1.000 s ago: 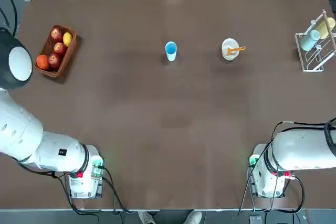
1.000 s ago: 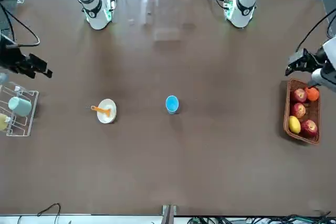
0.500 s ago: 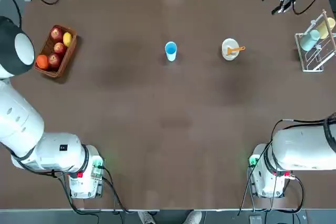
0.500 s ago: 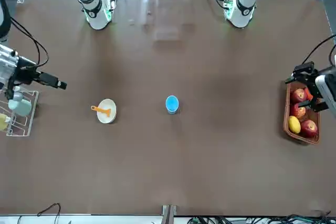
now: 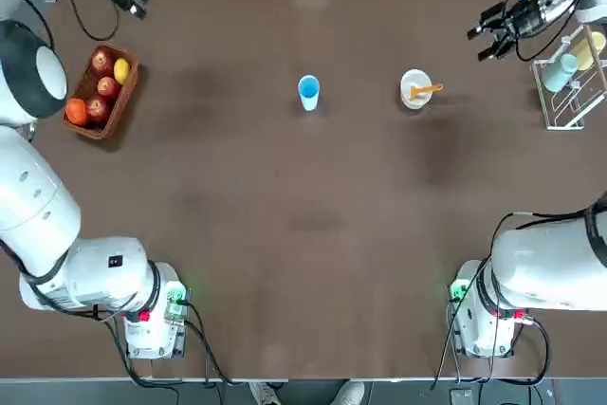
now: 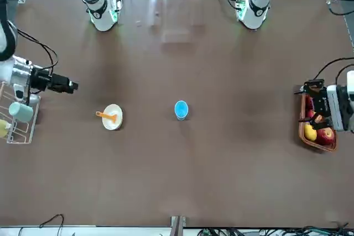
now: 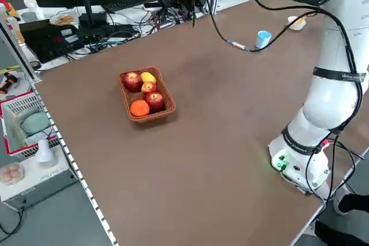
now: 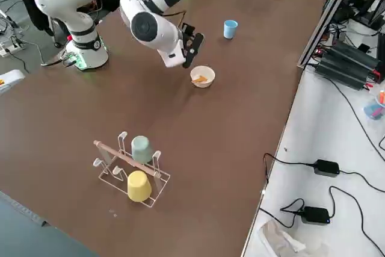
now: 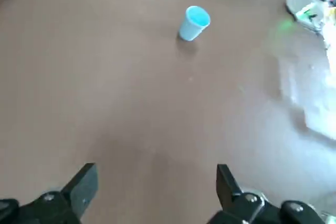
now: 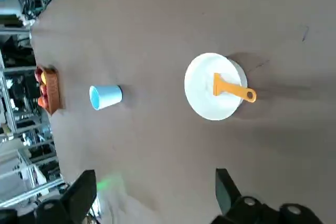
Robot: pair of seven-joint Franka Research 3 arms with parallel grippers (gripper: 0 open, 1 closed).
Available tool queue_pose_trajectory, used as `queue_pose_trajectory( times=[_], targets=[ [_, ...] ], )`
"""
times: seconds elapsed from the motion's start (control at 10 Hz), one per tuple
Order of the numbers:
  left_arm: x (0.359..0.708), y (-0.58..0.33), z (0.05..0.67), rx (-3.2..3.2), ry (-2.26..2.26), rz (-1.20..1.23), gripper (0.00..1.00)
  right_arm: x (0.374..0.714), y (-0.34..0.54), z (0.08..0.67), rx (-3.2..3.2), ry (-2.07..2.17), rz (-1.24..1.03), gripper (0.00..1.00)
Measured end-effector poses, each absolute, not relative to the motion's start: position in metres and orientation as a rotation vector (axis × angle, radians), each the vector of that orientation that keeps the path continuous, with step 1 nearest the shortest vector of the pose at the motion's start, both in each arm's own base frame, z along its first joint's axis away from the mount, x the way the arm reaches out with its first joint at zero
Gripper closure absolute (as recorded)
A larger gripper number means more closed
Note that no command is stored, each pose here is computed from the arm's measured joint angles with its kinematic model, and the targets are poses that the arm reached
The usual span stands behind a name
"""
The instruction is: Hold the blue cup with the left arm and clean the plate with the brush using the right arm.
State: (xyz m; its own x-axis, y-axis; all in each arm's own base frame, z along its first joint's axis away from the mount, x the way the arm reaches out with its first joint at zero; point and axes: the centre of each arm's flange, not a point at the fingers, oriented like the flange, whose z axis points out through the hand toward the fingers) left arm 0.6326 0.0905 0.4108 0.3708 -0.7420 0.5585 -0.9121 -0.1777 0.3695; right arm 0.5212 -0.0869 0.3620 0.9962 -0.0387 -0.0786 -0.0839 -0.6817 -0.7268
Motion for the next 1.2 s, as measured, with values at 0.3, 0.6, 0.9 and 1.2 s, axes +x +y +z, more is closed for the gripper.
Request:
queue_pose_trajectory(
  times=[0.3, 0.6, 0.9, 1.2],
  targets=[
    [0.637, 0.076, 0.331, 1.759, -1.437, 0.445, 0.00, 0.513, -0.111, 0.302, -2.281, 0.158, 0.016, 0.00],
    [0.648, 0.016, 0.242, 1.528, -1.409, 0.636, 0.00, 0.506, -0.115, 0.250, -2.277, 0.220, 0.013, 0.00],
    [0.644, -0.068, 0.184, 1.421, -1.418, 0.731, 0.00, 0.509, -0.099, 0.227, -2.297, 0.191, 0.041, 0.00],
    [0.628, -0.132, 0.159, 1.331, -1.346, 0.777, 0.00, 0.509, -0.083, 0.197, -2.281, 0.182, 0.050, 0.00]
  ],
)
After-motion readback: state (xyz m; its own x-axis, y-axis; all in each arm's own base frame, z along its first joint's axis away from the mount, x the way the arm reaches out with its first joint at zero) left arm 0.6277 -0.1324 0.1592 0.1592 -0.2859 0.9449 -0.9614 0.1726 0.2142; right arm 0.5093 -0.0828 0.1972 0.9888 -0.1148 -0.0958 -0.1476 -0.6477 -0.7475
